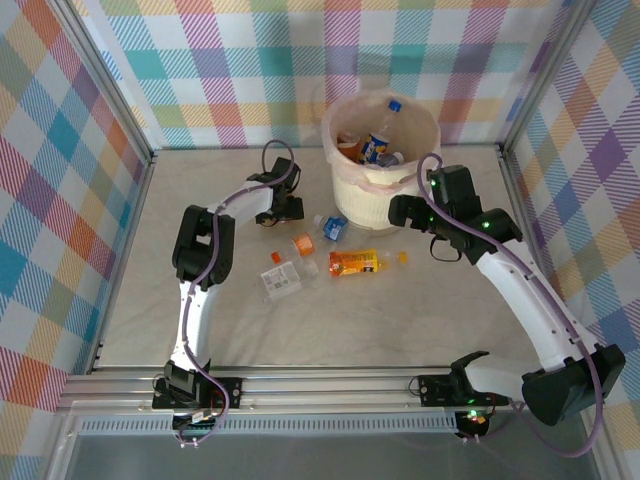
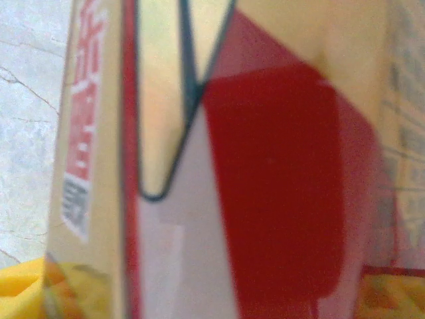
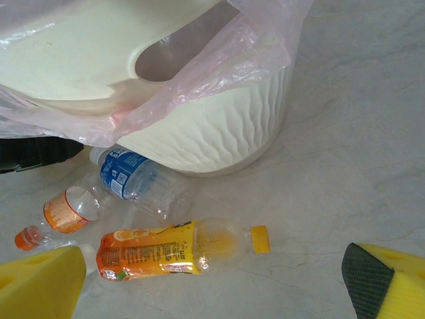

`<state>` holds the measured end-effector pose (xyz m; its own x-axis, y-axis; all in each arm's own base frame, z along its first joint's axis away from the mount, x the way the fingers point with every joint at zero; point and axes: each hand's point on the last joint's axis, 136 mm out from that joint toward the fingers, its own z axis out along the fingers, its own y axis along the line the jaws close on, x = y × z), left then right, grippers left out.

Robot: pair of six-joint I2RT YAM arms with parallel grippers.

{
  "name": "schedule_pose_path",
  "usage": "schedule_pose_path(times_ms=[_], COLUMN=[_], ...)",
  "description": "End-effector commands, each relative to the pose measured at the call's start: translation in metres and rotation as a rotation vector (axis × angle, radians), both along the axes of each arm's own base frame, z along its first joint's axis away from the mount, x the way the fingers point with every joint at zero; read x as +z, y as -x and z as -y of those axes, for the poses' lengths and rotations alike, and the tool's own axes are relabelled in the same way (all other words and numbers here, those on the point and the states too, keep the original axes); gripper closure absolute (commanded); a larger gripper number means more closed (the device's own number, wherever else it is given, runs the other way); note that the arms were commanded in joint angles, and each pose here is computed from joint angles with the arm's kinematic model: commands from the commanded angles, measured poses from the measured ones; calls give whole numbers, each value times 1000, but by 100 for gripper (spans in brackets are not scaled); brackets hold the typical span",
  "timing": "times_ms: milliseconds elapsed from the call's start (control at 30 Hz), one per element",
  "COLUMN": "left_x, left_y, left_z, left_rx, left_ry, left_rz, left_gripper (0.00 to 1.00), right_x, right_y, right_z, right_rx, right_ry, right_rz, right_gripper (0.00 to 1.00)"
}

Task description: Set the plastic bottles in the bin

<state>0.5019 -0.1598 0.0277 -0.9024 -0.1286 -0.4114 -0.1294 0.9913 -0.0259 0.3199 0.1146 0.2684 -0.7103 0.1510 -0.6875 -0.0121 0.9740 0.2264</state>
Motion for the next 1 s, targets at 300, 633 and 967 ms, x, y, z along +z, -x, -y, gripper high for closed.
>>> schedule_pose_path(times_ms=[300,633,967], left_x=[28,128,232], left_y=[0,8,36], left_z=[-11,-17,-18], left_rx=[39,68,52], left_ry=[-6,49,119], left_rz=[41,225,440], left_gripper=[44,45,46], right_x=[-6,-9,-10], right_y=[-3,3,11], right_z=[0,3,6], right_rx=[-8,-5,-3], right_ry=[2,0,-6], right_rz=[-13,-8,2], right_gripper=[0,0,0])
